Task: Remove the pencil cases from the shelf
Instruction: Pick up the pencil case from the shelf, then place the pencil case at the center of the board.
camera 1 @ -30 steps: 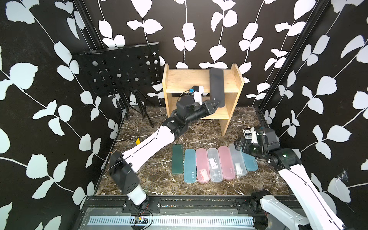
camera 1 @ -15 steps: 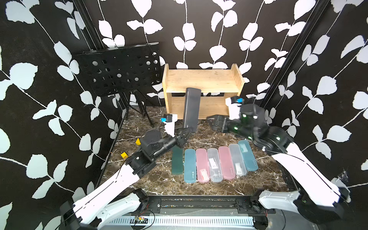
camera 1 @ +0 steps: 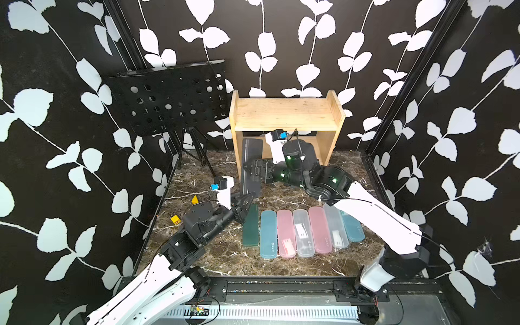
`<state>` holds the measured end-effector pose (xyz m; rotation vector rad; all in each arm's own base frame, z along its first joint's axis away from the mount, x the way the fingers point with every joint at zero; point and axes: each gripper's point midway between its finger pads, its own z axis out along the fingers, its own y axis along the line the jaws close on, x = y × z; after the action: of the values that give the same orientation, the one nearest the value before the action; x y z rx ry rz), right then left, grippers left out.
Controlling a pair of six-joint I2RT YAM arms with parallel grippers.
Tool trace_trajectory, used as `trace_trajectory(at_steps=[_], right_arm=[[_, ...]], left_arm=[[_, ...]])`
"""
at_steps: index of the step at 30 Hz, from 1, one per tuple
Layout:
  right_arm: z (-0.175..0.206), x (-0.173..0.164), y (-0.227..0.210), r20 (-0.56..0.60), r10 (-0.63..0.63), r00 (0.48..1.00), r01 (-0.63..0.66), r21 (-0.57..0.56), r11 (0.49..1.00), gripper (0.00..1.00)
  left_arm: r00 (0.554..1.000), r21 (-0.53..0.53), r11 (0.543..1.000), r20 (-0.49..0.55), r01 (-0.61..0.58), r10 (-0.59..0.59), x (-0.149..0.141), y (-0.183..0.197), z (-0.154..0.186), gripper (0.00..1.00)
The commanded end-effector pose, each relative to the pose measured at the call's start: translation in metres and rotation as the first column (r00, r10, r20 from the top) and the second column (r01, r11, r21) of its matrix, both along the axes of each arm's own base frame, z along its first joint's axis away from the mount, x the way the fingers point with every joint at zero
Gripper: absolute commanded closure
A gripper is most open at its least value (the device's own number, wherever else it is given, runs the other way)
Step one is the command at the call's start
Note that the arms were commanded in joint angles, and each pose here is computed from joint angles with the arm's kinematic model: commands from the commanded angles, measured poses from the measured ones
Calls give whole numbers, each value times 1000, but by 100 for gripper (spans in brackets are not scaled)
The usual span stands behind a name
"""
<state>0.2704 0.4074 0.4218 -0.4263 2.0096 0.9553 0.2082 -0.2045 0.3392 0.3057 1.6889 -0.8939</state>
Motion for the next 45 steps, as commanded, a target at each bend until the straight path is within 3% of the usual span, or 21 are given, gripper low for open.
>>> trace_trajectory(at_steps=[1,3,11,14,15,16,17,18,21,22,26,29,32,38,45], right_arm=[[12,2,11,20,7,1000,-8,36,999,1],[9,3,15,11,10,1000,-11,38,999,1],[0,5,17,-14,1,1000,0,34,999,21],[-7,7,14,-22,-16,1000,16,9,1000,25],[-10,8,13,-25,-24,999,24,0,1000,25],[-14,9,12,-27,-33,999,33,-7,999,25],[-19,10,11,-32,-45,999,44,-20,999,26],[-25,12,9,-39,-57,998,55,-32,998,26],[-43,19,7,-73,-77,994,73,-56,996,26],[-49,21,5,-83,-86,993,80,-66,995,26],[-91,32,-1,-147,-129,981,105,-161,981,26],[-131,29,12,-224,-113,968,65,-213,975,26],[-167,21,34,-296,-79,952,9,-229,973,26],[-225,7,81,-415,-37,909,-87,-275,957,26],[-273,-13,127,-520,-9,854,-180,-313,933,25]], left_arm=[[999,-9,1000,47,-2,2,-5,6,8,100],[999,0,1000,44,-18,18,-5,9,5,100],[998,24,998,39,-52,51,-4,16,-2,100],[992,55,991,1,-125,126,4,27,-13,100],[987,76,984,-14,-161,162,7,32,-20,90],[980,90,977,-24,-192,195,10,38,-24,73],[971,115,967,-40,-228,234,12,44,-32,43],[960,137,955,-56,-265,274,14,51,-39,30],[918,203,907,-77,-368,389,18,74,-55,5],[898,224,887,-84,-405,431,19,83,-59,1],[789,311,766,-73,-563,610,13,131,-65,1],[666,360,630,-31,-688,746,0,176,-59,1],[620,396,555,46,-731,783,-9,198,-46,1],[563,409,475,124,-779,817,-21,224,-27,1],[559,405,466,145,-786,816,-26,230,-27,1]])
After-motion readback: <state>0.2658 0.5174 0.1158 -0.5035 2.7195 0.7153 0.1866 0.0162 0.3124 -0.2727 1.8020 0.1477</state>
